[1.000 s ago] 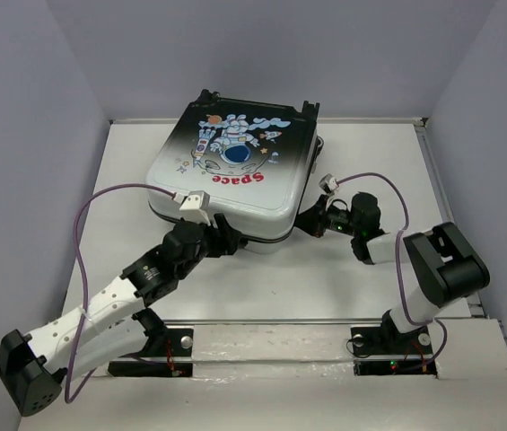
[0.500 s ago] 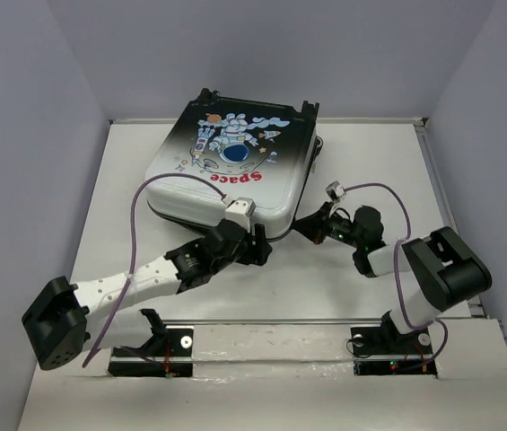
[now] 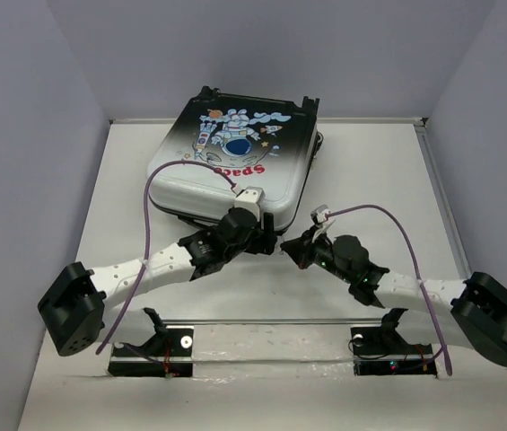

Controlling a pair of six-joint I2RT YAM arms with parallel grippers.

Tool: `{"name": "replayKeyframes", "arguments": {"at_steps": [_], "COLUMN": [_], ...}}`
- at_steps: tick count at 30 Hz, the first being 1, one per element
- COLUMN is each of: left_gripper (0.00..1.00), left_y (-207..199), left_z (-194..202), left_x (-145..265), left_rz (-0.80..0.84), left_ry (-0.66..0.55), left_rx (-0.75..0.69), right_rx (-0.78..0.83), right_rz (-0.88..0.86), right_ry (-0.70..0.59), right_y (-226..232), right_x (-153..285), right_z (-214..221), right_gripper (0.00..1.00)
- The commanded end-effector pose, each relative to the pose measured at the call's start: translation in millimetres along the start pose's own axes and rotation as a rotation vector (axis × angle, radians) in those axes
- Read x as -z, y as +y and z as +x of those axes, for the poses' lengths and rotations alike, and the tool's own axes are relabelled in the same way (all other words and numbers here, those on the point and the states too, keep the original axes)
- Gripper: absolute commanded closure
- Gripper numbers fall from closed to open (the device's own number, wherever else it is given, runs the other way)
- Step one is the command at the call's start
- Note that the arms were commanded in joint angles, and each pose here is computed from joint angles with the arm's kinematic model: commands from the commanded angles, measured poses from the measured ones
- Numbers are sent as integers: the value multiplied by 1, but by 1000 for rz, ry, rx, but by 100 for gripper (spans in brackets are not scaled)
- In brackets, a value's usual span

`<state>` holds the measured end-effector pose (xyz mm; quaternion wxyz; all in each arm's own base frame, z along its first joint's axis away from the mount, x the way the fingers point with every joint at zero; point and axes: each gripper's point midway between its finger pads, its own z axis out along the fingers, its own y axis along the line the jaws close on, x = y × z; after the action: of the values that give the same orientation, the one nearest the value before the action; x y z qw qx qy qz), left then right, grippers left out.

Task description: Pack the luggage

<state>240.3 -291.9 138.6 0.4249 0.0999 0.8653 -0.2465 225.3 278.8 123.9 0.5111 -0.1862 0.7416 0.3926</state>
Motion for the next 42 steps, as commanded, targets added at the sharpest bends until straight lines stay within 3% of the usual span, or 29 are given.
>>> {"name": "replayKeyframes", "arguments": {"at_steps": [1, 5, 10, 13, 14, 16, 18, 21, 22, 25, 26, 31, 37, 42], "left_gripper": [28, 28, 27, 16, 7, 1, 1, 1, 1, 1, 1, 1, 1, 1], "left_y": [-36, -54, -48, -27, -17, 8, 51, 96, 136, 189, 227, 270, 251, 189], "left_z": [-119, -128, -130, -142, -141, -164, -186, -212, -225, -230, -229, -205, -180, -166], "left_x": [10, 7, 29, 66, 81, 96, 112, 131, 142, 154, 161, 119, 65, 40], "left_rz": [94, 156, 158, 110, 89, 23, -119, -207, -297, -392, -464, -388, -175, -49], "left_ry": [-345, -347, -364, -407, -393, -414, -453, -505, -546, -573, -588, -468, -366, -307], "left_rx": [42, 70, 118, 140, 131, 146, 155, 190, 230, 299, 351, 461, 516, 469], "right_rx": [-54, -91, -235, -234, -225, -227, -221, -211, -211, -190, -189, -161, -121, -59], "right_rz": [-180, -239, -188, -70, -31, -6, 21, 50, 52, 71, 71, 87, 87, 14], "right_ry": [243, 187, 59, 47, 60, 58, 59, 73, 70, 96, 91, 119, 126, 114], "right_y": [68, 104, 101, 78, 69, 64, 58, 54, 55, 52, 53, 52, 58, 97], "right_x": [26, 5, -17, -13, -12, -8, -7, -7, -7, -5, -5, -5, -16, -47], "right_z": [68, 53, 37, 40, 45, 47, 48, 49, 46, 49, 45, 46, 37, 25], "right_gripper": [93, 93, 93, 93, 93, 93, 93, 93, 93, 93, 93, 93, 93, 93]}}
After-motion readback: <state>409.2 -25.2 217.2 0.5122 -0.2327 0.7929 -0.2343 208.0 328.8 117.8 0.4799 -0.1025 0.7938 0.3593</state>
